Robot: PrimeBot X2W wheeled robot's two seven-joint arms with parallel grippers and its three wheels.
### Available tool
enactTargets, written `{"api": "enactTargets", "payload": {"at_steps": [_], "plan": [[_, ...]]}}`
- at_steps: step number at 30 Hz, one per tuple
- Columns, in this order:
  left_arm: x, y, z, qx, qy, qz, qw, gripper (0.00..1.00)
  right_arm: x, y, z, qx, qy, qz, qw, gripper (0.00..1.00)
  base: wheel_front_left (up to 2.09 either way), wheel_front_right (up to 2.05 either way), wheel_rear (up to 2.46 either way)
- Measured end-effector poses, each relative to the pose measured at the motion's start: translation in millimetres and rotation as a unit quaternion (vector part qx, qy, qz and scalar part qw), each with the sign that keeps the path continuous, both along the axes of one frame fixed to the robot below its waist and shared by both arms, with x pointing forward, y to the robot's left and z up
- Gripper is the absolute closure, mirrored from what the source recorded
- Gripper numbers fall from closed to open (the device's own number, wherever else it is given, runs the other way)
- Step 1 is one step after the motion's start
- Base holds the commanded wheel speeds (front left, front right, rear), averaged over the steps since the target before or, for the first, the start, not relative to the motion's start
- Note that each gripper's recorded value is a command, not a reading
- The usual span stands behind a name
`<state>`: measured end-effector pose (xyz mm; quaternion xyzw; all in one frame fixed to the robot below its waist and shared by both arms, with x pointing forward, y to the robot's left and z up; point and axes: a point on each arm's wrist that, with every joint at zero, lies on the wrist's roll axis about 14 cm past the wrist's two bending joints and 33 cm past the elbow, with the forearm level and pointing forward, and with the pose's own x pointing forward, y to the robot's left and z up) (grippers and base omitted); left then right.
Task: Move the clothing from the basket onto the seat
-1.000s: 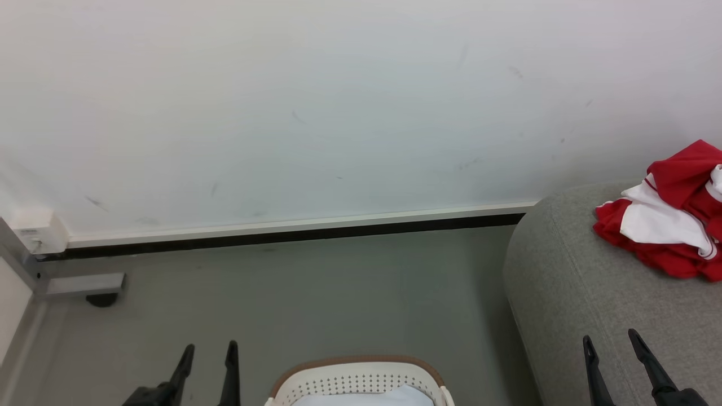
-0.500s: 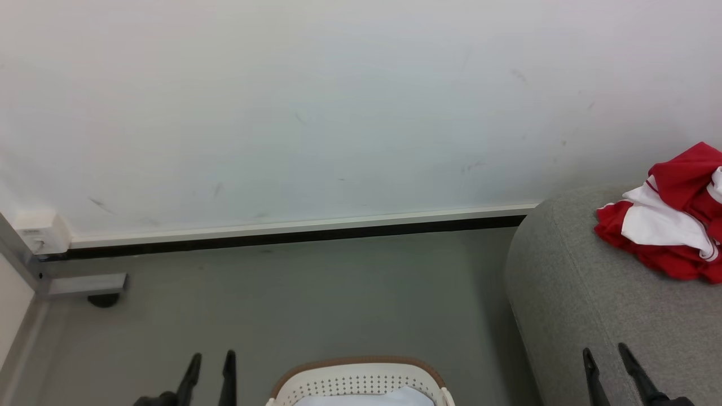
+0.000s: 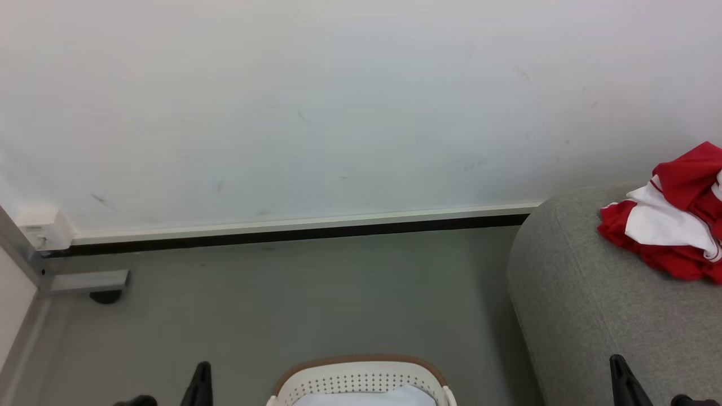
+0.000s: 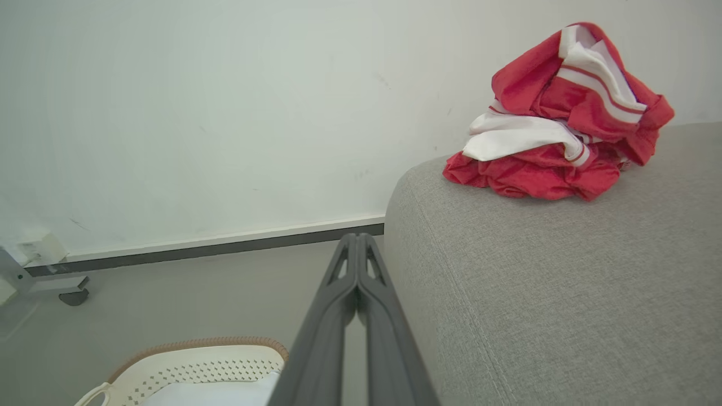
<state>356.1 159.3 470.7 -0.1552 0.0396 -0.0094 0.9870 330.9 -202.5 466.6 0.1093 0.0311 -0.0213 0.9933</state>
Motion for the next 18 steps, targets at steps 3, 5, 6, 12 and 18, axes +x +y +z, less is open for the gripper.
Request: {"api": "enactTargets", "payload": {"at_steps": [3,5,6,12,18], "plan": [[2,2,1,-0.028,0.003,0.006,1.000,1.00,2,-1,2,0.028,-0.002,-0.006,1.000,1.00,0.00,0.00,0.00],[3,4,1,-0.046,0.006,0.011,0.999,1.00,4,-2,3,0.047,-0.004,-0.010,0.999,1.00,0.00,0.00,0.00],[3,5,1,-0.055,0.007,0.014,0.998,1.00,5,-2,4,0.056,-0.006,-0.012,0.998,1.00,0.00,0.00,0.00],[5,9,3,-0.101,0.013,0.025,0.994,1.00,8,-5,5,0.109,-0.005,-0.022,0.994,1.00,0.00,0.00,0.00],[8,12,5,-0.150,0.016,0.034,0.988,1.00,13,-6,9,0.160,-0.010,-0.029,0.987,1.00,0.00,0.00,0.00]]}}
